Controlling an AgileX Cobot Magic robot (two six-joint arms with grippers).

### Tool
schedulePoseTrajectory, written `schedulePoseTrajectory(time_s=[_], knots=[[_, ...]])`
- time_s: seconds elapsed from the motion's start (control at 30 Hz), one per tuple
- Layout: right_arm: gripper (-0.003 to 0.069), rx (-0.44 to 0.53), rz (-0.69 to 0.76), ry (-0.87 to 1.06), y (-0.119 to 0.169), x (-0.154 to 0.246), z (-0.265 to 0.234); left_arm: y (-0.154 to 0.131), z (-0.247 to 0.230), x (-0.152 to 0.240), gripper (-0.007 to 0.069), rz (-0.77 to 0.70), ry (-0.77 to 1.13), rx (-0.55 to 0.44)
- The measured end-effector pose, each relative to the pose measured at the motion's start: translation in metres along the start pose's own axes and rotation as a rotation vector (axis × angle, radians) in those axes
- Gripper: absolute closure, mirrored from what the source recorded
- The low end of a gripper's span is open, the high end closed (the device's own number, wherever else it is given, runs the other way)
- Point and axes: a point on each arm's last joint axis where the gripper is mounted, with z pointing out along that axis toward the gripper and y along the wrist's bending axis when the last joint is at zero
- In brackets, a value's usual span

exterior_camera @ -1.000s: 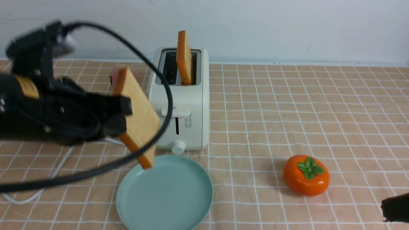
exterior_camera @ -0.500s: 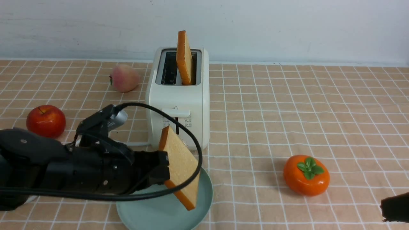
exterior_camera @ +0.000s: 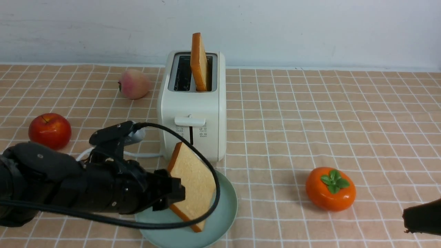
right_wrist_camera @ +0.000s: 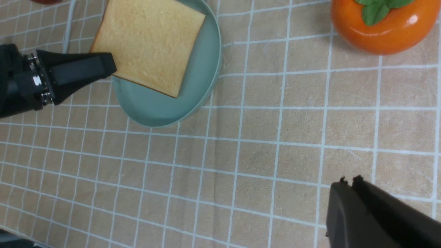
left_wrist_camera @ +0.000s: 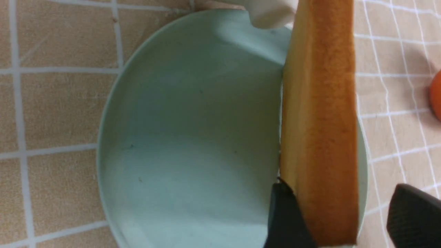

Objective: Take toasted bread from bread machine on light coffee tablecloth place on plate.
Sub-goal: 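Place the slice of bread on the plate with the left gripper, then grasp the toast slice in the toaster and pull it up out of the slot with the right gripper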

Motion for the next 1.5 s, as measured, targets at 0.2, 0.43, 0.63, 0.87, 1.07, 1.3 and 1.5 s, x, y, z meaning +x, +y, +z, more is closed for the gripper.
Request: schedulePoseTrajectory(time_s=[0.2,0.43,0.63,0.87,1.07,1.3,1.5], knots=[[0.0634,-0.016,-0.079,-0.1,0.021,-0.027,-0.026,-0.003,-0.032,0.007,0.0274,0.034,0.061,-0.068],[0.0634,-0.088,-0.109,-0.076,0.041,-0.083,-0.031,0.019,-0.089,0.024,0.061,0.034,0.166,-0.453],[0.0658,-0.16,-0.243,0.049,0.08,-0.123,0.016,0.015,-0.161,0.032,0.0639,0.032,-0.1,-0.492],[0.0615,-0.04,-0.436,0.104,0.142,-0.154,0.114,0.009,-0.241,0.07,0.0639,-0.016,-0.451,-0.326],[0.0407,0.045,-0.485,0.02,0.172,-0.191,0.19,0.015,-0.273,0.101,0.0639,-0.038,-0.582,-0.26],[0.0089,0.041,-0.463,-0.112,0.179,-0.22,0.251,0.021,-0.278,0.115,0.0639,-0.064,-0.559,-0.283],[0.0172,0.106,-0.478,-0.106,0.161,-0.215,0.299,0.022,-0.278,0.116,0.0639,-0.066,-0.551,-0.288]])
